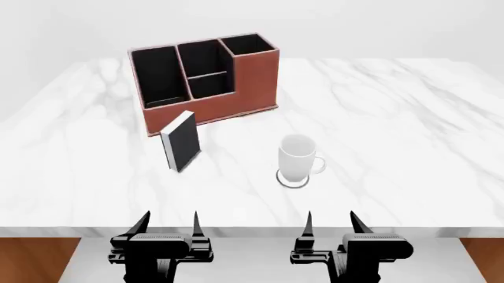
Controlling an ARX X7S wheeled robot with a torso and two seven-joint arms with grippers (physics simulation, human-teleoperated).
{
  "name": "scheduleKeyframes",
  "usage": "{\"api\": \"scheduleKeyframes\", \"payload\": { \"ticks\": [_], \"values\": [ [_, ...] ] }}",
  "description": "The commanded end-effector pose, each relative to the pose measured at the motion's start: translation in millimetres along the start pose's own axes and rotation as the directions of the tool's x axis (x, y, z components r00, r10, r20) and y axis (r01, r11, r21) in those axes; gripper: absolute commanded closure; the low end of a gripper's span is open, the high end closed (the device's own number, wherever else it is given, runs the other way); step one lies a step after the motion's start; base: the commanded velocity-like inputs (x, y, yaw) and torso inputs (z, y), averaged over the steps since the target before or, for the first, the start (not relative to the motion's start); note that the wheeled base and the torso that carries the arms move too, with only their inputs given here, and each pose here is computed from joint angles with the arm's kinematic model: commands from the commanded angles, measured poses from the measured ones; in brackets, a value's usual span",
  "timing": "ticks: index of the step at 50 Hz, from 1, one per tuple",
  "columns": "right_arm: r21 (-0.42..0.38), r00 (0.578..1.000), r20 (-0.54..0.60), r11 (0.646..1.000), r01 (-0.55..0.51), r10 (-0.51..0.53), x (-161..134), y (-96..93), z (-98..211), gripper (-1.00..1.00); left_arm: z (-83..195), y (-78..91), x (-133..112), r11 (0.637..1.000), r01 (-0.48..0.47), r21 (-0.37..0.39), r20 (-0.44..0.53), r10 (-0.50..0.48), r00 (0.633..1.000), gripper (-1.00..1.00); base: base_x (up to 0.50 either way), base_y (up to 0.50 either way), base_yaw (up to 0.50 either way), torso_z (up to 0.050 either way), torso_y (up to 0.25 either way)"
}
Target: Pick up the book and place it in the front compartment of the caddy.
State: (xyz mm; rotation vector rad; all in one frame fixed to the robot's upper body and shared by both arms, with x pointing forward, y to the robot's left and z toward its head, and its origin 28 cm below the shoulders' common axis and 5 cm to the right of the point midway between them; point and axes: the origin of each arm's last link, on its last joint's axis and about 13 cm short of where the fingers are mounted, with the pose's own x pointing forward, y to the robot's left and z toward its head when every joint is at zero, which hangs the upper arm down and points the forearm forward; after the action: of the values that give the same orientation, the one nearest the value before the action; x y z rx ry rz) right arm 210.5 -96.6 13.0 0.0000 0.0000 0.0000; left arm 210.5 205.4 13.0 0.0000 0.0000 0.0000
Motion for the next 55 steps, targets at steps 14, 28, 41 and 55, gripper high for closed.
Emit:
{"api": "scheduleKeyframes", "payload": {
  "ticks": [14,28,41,55],
  "values": [
    [0.003,1.000,-0.004,1.000,-0.007,0.007,-0.6,1.0,0.3,-1.00,-2.7,-0.2,-0.2,1.000,0.003,0.002,-0.007,-0.003,1.000,-1.00,0.00,0.00,0.00,0.000,0.000],
    [-0.015,0.992,0.082,0.995,-0.097,0.098,23.0,0.9,118.6,-1.00,141.6,15.7,14.9,0.994,0.021,0.108,0.081,-0.030,0.996,-1.00,0.00,0.00,0.00,0.000,0.000],
    [0.001,0.993,0.058,0.995,-0.104,0.104,26.6,-1.4,110.9,-1.00,128.5,15.9,15.0,0.996,0.033,0.086,0.069,-0.039,0.997,-1.00,0.00,-0.22,0.00,0.000,0.000],
    [0.002,0.993,0.069,0.996,-0.091,0.091,26.7,-1.2,113.7,-1.00,128.2,16.2,16.5,0.996,0.035,0.084,0.062,-0.040,0.997,-1.00,0.00,-0.12,0.00,0.000,0.000]
  ]
}}
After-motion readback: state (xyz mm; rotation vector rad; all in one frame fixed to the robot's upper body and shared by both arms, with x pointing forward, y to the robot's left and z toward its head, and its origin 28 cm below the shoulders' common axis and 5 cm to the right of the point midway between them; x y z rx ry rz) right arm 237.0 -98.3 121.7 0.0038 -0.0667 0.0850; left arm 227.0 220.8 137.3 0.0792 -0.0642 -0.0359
